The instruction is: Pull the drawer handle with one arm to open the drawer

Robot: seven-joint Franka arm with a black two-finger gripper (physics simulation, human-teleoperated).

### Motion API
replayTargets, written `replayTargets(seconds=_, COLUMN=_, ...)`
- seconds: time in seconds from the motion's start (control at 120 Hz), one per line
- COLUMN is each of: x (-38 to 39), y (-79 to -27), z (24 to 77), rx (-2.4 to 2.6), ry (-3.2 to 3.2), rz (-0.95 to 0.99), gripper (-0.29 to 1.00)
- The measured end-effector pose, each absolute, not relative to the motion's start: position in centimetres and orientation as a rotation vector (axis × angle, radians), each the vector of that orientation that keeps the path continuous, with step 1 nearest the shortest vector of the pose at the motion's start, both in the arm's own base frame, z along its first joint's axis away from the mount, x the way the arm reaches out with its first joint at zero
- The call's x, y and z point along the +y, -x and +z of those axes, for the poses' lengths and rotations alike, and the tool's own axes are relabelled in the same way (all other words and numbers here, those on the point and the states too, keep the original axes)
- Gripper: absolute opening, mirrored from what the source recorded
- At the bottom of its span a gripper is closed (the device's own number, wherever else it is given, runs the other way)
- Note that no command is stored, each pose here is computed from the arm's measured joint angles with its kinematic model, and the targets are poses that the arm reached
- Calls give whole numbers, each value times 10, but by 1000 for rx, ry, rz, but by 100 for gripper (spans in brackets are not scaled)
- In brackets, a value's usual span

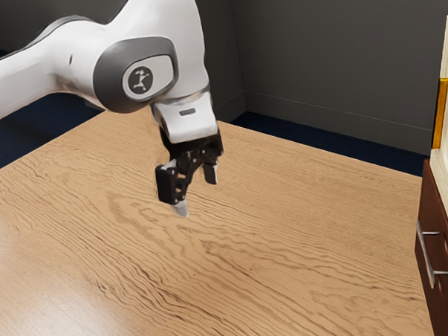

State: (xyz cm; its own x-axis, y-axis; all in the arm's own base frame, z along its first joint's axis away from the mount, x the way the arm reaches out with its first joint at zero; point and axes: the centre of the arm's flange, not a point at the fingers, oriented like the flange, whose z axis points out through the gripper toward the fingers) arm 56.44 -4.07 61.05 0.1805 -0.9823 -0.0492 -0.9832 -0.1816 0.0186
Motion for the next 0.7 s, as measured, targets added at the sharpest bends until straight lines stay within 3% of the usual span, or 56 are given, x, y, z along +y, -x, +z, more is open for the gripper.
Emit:
replayTargets(seconds=0.25, x=-196, y=-550, z=604, rx=2639, ry=1745, rz=-115, gripper=68)
replayTargets(seconds=0.417, x=-190, y=-572, z=612, rx=2728, ry=1541, rz=-256, gripper=65)
replayTargets(seconds=0.7, x=-232, y=-594, z=606, rx=2860, ry=1176, rz=-463, gripper=49)
